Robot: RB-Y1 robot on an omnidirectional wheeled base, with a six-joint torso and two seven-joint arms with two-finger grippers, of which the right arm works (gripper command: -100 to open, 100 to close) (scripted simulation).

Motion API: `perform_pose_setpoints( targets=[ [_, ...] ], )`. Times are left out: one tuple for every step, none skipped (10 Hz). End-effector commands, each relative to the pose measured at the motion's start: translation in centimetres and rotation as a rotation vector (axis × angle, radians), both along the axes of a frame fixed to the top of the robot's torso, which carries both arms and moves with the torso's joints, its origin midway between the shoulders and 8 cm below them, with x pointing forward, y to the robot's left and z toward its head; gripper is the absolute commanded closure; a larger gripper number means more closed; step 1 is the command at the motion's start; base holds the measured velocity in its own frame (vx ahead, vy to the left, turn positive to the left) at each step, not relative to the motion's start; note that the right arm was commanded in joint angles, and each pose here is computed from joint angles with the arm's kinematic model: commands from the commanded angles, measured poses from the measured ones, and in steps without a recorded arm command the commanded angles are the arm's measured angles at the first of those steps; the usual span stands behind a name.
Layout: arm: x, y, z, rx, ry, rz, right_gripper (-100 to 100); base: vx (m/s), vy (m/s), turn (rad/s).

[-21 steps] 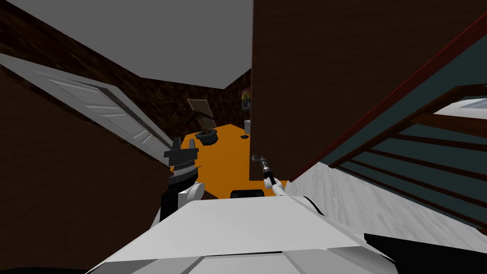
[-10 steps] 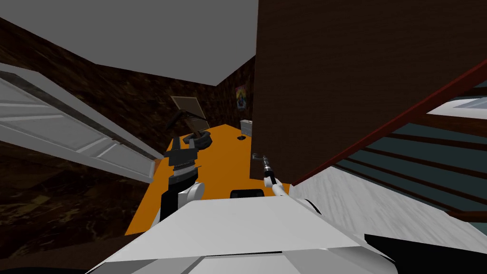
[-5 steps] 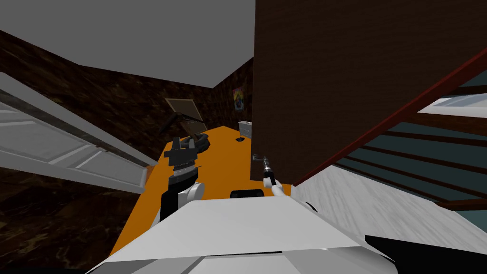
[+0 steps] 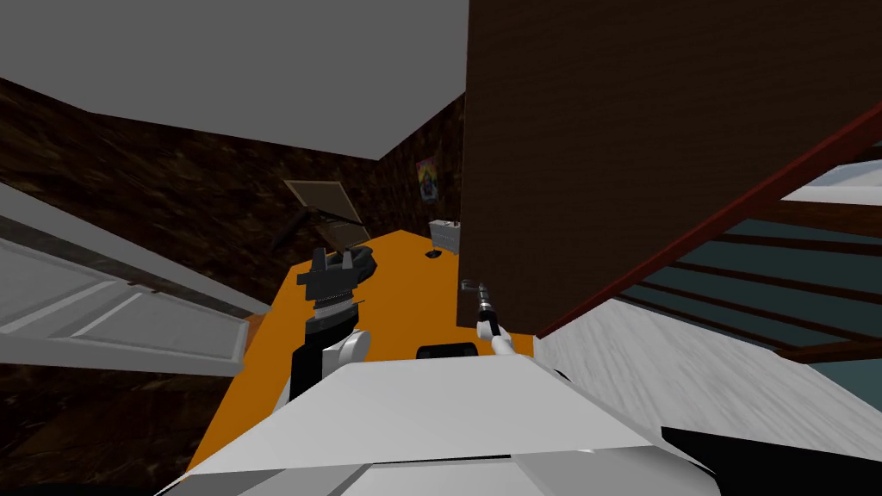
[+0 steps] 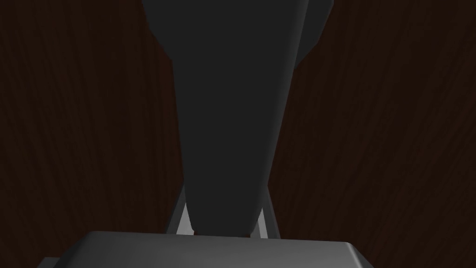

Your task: Push the door open

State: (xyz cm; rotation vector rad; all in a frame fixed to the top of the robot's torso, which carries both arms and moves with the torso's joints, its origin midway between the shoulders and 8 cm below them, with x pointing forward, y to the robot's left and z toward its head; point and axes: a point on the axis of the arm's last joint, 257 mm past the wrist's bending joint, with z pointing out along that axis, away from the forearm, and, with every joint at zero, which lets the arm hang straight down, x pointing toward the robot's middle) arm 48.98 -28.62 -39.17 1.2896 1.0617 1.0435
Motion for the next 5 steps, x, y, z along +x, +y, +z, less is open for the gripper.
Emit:
perform_pose_setpoints(
  targets=[
    [0.3, 1.7, 0.0, 0.015, -0.002, 0.016, 100, 0.065, 0.133, -0.013],
    [0.1, 0.0, -0.1, 0.003, -0.001, -0.003, 100, 0.021, 0.039, -0.06],
    [0.0, -2.1, 0.2, -0.017, -0.004, -0.029, 100, 0.097, -0.024, -0.044],
    [-0.1, -3.0, 0.3, -0.025, -0.005, -0.041, 100, 0.166, -0.027, 0.007],
    [-0.1, -3.9, 0.4, -0.031, -0.006, -0.054, 100, 0.198, 0.028, -0.002]
  ],
)
